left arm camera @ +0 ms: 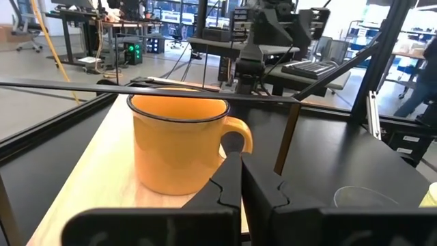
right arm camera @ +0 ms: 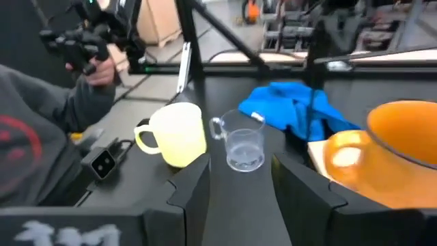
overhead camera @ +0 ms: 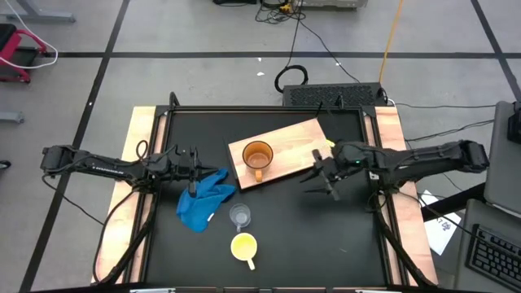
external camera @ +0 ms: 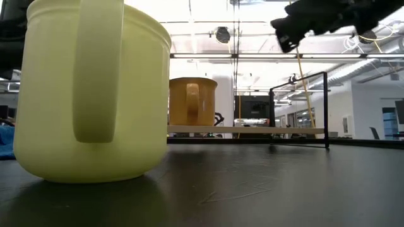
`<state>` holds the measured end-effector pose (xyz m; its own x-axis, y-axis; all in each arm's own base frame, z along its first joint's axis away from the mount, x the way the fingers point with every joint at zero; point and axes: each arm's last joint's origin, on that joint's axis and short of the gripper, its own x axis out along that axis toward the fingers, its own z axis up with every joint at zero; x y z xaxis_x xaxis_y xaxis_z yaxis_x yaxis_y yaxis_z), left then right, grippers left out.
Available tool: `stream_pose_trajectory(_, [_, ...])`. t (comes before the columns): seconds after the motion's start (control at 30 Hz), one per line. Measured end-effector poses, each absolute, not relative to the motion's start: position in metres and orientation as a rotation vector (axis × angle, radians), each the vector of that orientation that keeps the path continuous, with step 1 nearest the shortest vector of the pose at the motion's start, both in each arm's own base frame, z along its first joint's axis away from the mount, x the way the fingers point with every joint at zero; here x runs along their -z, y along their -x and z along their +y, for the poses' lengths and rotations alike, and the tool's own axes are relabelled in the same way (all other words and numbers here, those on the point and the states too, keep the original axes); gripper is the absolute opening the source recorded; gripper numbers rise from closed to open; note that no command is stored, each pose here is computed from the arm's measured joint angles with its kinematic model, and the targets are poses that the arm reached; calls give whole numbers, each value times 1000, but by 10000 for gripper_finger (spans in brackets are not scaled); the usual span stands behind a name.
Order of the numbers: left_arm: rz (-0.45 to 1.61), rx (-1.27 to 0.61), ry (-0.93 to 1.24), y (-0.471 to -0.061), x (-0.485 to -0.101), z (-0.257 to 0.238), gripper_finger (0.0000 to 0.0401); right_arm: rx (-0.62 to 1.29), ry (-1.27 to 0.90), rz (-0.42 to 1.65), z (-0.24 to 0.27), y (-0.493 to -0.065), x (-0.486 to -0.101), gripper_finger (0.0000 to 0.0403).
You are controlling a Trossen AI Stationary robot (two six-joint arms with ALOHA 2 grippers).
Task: Stack small to large cups/mugs on shelf
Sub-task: Put the yellow mug on the shelf
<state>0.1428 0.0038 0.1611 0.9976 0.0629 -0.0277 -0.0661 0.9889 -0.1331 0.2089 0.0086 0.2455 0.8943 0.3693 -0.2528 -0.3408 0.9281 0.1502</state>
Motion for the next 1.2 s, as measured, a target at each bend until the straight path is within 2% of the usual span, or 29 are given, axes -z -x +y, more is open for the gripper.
stream_pose_trajectory(0.27, [25, -65, 140, -143, -161, 4, 27, -444, -81, 412, 27, -253, -260, 149])
stream_pose_trajectory(0.5, [25, -65, 140, -143, -161, 4, 11, -509, -73, 573, 51, -289, -267, 149])
stream_pose_trajectory(0.63, [25, -65, 139, -143, -161, 4, 3, -476, -34, 658, 66, -308, -267, 149])
stream_pose_trajectory(0.97, [23, -65, 133, -143, -161, 4, 29, -527, -41, 679, 91, -336, -261, 149])
stream_pose_trajectory(1.2, [19, -65, 134, -143, -162, 4, 31, -635, -36, 654, 106, -359, -263, 149])
